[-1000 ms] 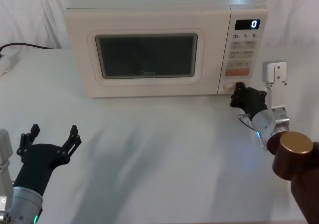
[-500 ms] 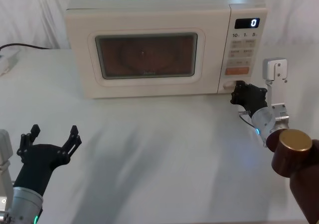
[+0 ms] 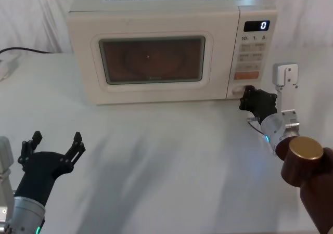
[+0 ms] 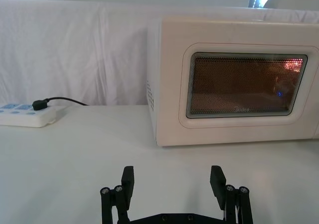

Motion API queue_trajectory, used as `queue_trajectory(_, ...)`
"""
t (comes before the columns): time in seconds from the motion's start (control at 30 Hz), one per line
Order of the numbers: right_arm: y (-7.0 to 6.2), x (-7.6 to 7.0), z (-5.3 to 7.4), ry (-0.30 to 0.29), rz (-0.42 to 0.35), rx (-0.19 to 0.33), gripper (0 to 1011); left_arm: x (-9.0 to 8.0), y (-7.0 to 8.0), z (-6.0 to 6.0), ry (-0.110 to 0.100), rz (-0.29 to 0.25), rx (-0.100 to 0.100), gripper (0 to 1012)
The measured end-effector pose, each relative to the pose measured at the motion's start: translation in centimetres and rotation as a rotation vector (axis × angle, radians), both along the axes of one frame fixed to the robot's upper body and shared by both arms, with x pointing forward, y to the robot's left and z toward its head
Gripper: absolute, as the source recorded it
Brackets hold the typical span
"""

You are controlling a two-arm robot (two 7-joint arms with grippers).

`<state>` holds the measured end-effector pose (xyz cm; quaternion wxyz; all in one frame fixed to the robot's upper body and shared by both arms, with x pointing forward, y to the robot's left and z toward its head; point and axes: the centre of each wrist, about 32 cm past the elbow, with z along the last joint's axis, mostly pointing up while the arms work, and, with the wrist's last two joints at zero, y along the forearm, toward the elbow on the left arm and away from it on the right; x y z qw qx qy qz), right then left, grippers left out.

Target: Press the button to open the microwave door with one hand; close the microwave door with the other hand.

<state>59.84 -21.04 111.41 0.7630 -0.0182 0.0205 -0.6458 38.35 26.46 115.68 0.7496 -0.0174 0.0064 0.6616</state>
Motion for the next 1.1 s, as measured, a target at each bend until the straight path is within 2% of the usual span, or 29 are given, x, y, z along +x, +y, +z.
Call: queue_trajectory(1.1,0.64,0.43,-0.14,0.007,0.014,0.002,0,0.0,0.0,0.0,0.0,0.0,0.0,1001)
